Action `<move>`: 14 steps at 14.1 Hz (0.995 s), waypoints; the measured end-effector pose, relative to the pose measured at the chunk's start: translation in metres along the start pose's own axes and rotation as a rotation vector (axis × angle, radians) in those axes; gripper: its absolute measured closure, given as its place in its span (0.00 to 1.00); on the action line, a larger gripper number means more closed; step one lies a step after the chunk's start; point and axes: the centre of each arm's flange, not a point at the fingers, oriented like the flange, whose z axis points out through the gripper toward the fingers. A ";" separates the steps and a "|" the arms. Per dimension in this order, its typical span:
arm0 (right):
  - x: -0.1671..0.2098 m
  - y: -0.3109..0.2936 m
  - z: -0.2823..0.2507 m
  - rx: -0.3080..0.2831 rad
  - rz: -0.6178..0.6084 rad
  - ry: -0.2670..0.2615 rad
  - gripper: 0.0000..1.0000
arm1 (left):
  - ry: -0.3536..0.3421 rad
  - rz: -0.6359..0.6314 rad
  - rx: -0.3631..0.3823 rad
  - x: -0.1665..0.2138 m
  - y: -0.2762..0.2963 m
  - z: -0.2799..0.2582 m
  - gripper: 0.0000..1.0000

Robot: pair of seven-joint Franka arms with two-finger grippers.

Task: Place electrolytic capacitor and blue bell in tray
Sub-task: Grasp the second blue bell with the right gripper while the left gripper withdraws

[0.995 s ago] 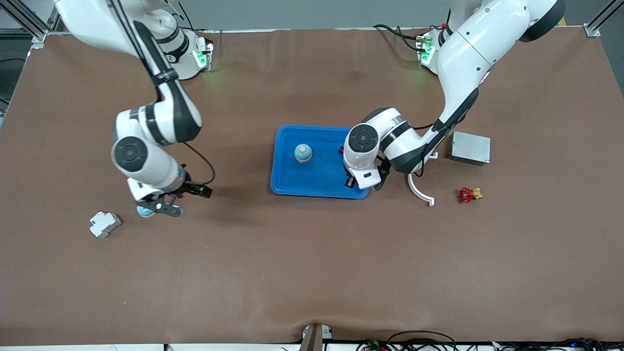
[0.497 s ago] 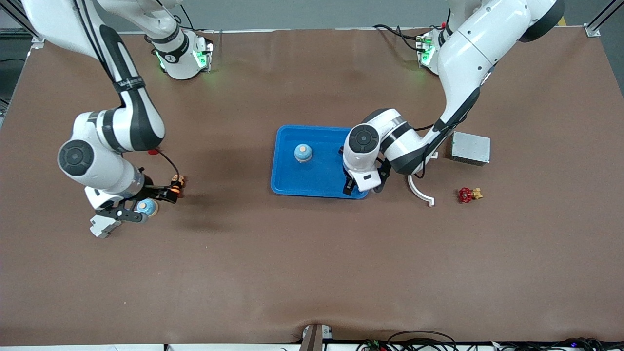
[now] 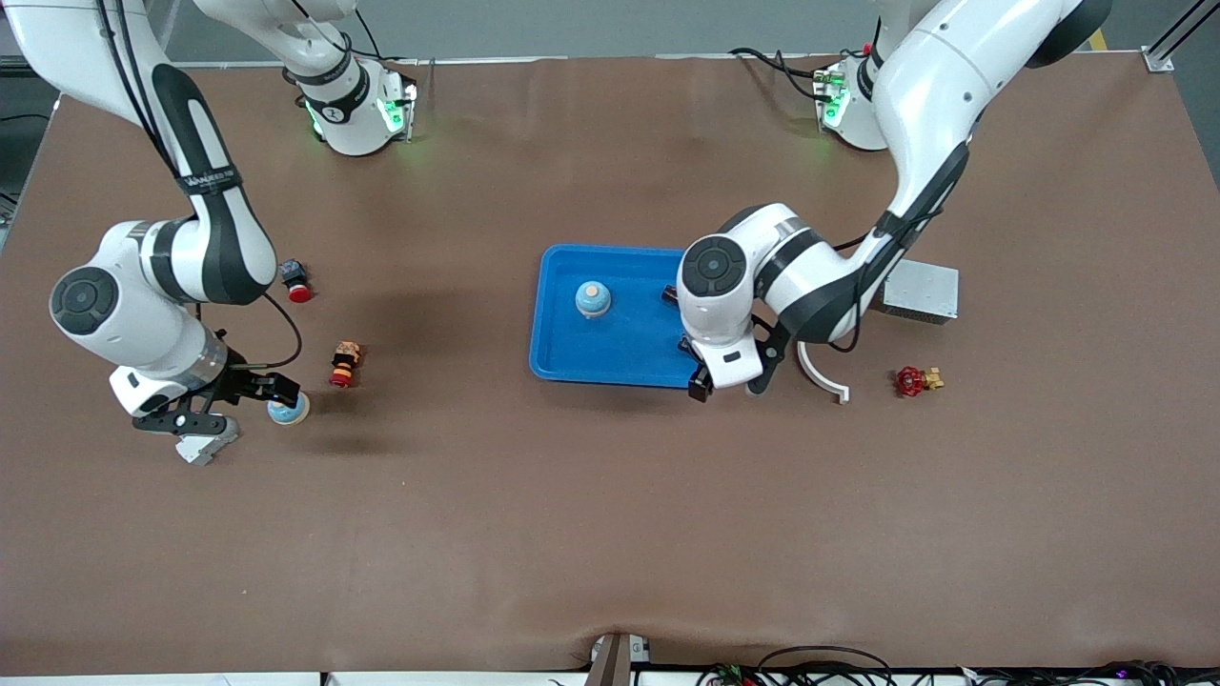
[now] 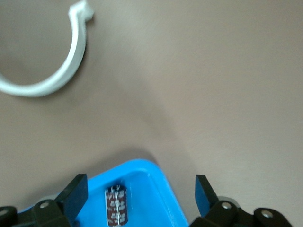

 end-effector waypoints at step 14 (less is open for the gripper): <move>-0.042 0.023 0.102 -0.006 -0.017 0.027 0.00 | 0.064 0.578 0.054 0.276 -0.093 -0.147 0.00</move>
